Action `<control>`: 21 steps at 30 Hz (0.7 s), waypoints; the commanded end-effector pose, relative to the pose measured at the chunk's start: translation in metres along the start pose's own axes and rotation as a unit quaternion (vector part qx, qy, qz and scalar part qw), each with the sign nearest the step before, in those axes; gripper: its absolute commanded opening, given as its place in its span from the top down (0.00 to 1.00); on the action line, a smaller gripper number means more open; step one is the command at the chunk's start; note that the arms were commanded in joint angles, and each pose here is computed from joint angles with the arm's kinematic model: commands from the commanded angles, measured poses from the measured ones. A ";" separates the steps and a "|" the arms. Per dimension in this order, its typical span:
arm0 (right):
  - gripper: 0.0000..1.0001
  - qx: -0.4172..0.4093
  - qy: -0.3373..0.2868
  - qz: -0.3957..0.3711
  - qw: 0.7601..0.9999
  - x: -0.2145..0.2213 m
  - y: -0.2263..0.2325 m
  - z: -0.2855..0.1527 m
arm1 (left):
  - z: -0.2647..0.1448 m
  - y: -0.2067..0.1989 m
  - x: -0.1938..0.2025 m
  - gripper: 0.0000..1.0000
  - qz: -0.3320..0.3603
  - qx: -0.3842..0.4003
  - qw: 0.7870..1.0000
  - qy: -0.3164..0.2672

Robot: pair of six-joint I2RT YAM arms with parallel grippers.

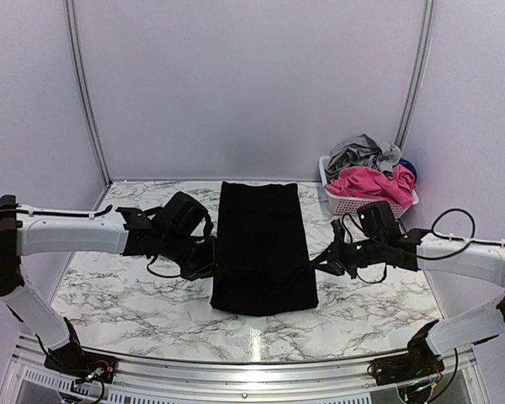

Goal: Fold and stack the mixed laundry pile
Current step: Pick up the rectangle-folded T-shirt from the center of the board, then fold the rectangle-folded T-shirt at the center of the board.

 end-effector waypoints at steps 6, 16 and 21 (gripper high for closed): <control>1.00 -0.037 -0.036 -0.080 0.995 -0.109 0.022 0.026 | 0.019 0.018 -0.103 1.00 0.010 -0.015 1.000 -0.023; 1.00 -0.033 -0.033 -0.074 0.996 -0.173 0.011 0.066 | 0.065 0.046 -0.158 1.00 -0.017 -0.020 1.000 -0.015; 1.00 -0.030 -0.036 -0.069 0.997 -0.189 -0.001 0.074 | 0.075 0.060 -0.173 1.00 -0.021 -0.030 0.999 -0.024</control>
Point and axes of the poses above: each gripper's point midway between its finger pads, its own z axis out along the fingers, its own y axis along the line the jaws close on, x = y × z, the point moved 7 cm from there along -z, back along the fingers, and after that the axes turned 6 degrees about z, right-handed, at the moved point
